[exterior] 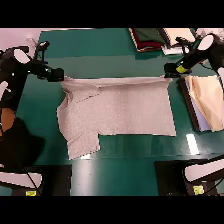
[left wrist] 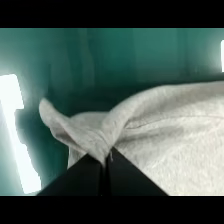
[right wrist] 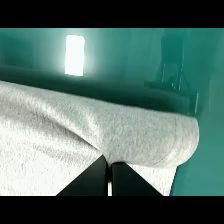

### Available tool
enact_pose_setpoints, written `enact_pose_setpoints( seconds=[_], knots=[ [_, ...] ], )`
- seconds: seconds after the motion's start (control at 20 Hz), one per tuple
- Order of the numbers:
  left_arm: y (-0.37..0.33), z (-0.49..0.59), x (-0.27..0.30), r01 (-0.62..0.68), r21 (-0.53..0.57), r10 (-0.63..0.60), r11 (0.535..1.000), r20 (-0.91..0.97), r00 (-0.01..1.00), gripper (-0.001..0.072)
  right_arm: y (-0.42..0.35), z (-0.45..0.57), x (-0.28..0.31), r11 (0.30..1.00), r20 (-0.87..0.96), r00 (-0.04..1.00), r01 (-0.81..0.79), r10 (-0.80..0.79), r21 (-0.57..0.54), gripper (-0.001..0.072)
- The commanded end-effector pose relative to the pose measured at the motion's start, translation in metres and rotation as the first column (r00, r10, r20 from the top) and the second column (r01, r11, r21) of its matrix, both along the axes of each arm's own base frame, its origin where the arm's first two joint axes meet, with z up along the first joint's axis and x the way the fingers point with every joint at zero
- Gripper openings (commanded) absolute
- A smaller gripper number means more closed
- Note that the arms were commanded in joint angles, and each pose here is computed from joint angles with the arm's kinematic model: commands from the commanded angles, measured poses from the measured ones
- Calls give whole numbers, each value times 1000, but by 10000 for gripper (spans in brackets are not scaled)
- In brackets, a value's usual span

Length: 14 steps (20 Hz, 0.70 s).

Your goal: Fold the shirts.

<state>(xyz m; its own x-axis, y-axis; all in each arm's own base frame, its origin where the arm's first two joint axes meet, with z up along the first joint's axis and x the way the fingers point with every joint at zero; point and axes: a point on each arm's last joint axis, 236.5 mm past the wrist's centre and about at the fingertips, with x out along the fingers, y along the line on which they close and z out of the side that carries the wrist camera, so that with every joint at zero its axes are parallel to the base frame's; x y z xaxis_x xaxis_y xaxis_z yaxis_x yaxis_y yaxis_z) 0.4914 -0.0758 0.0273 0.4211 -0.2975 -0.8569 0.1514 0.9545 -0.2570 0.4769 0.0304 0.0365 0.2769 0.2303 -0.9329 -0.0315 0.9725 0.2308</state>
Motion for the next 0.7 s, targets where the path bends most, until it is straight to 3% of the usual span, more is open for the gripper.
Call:
enact_pose_setpoints(
  seconds=[0.0,0.35,0.65],
  knots=[
    [2,-16,-22,40,8,-39,999,-110,993,21,-3,-2,-1,999,-25,999,-46,45,-29,10],
    [-2,-74,-66,34,-15,-37,999,-275,961,20,-7,-14,-29,997,-135,989,-67,60,-45,11],
    [-7,-79,-70,21,-40,-32,999,-284,958,21,-6,-54,-53,999,-164,986,-22,15,-38,13]
  ],
)
